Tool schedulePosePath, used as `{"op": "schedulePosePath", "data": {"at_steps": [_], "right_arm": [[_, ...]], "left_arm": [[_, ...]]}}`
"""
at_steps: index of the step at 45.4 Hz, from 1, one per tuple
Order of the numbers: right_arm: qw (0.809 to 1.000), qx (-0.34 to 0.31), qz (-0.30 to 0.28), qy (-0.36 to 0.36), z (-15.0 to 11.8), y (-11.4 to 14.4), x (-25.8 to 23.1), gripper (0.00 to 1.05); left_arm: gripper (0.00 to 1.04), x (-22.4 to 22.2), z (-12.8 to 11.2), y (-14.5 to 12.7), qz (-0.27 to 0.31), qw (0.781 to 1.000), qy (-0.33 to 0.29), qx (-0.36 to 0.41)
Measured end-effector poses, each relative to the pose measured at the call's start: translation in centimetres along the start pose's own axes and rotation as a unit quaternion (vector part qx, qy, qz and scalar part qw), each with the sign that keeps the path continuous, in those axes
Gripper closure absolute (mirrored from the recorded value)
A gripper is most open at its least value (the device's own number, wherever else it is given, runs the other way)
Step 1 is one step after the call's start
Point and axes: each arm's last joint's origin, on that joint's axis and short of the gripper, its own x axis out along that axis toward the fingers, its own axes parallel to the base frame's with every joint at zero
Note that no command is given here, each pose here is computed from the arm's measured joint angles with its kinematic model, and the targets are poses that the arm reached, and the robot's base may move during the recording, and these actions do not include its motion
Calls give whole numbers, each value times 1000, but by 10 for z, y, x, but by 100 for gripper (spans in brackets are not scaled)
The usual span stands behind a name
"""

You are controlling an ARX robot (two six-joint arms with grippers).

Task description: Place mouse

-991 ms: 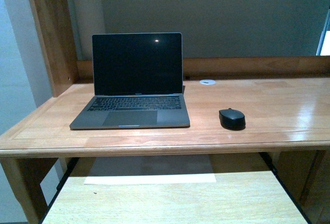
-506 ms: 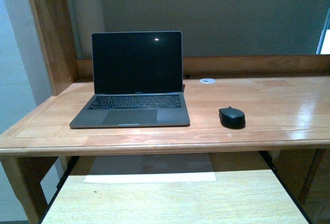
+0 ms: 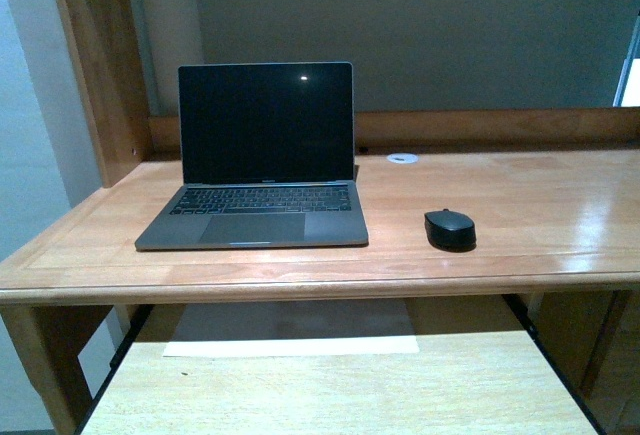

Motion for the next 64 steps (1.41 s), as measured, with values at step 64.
{"op": "schedulePosePath", "data": {"at_steps": [64], "right_arm": [[1000, -2, 0, 5, -3, 0, -26, 72]], "left_arm": [[7, 0, 0, 0, 0, 1000, 0, 0]]}}
